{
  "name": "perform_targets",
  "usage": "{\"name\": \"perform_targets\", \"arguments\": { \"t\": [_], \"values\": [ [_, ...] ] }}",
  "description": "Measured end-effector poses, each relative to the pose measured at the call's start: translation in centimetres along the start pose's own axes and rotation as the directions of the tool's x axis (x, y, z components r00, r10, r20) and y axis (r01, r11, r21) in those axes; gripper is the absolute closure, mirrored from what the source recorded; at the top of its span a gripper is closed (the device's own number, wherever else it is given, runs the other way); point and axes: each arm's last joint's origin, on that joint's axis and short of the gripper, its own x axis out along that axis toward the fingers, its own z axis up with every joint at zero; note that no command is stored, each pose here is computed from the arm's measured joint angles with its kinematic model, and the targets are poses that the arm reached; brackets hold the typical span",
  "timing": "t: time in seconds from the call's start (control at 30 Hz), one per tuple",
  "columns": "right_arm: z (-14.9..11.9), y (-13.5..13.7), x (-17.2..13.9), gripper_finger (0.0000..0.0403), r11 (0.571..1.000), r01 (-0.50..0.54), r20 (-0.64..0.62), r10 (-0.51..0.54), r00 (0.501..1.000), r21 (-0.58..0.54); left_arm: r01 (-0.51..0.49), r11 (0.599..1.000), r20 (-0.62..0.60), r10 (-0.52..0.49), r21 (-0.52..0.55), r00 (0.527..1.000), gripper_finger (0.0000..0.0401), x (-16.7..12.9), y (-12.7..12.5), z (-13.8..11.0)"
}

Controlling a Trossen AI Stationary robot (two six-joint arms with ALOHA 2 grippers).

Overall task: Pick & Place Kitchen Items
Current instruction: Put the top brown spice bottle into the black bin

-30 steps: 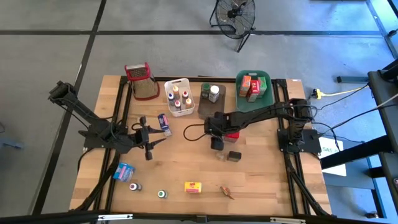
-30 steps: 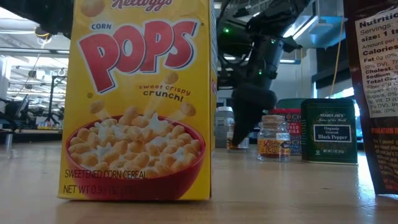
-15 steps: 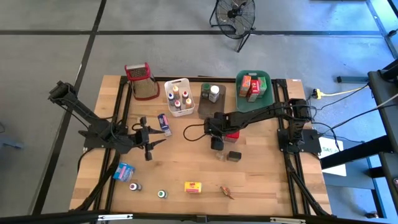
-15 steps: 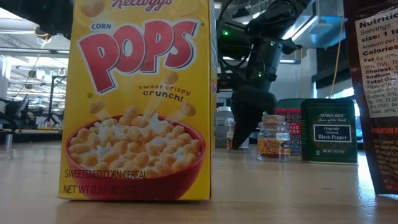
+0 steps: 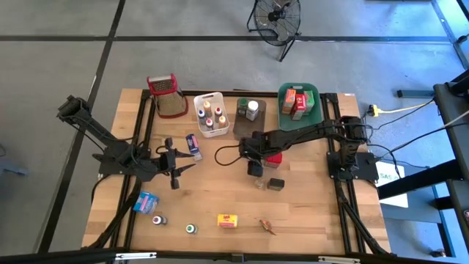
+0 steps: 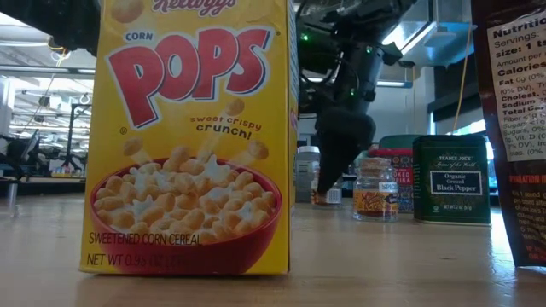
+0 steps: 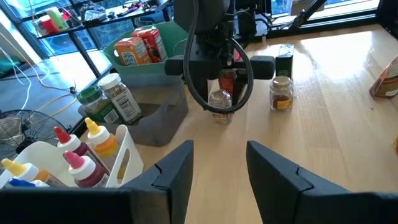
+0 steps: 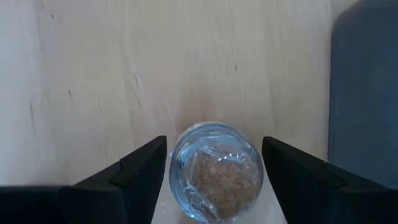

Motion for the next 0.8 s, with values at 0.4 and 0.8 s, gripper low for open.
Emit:
{"name": "perform_targets", "arguments": {
  "t": [0.4,0.8],
  "values": [
    [0.04,-0.11,-0.32,0.0173,1.000,0.019,-0.024,-0.019,1.000,0.006,-0.001,1.000,-0.004,0.001,-0.007,1.000,0.0258,0.00,0.01,-0.05],
    [0.10,-0.09,-0.33,0.0215,1.000,0.011,-0.018,-0.011,1.000,-0.001,-0.004,1.000,-0.018,0.004,-0.014,1.000,0.0258,0.00,0.05,-0.24]
  ]
}}
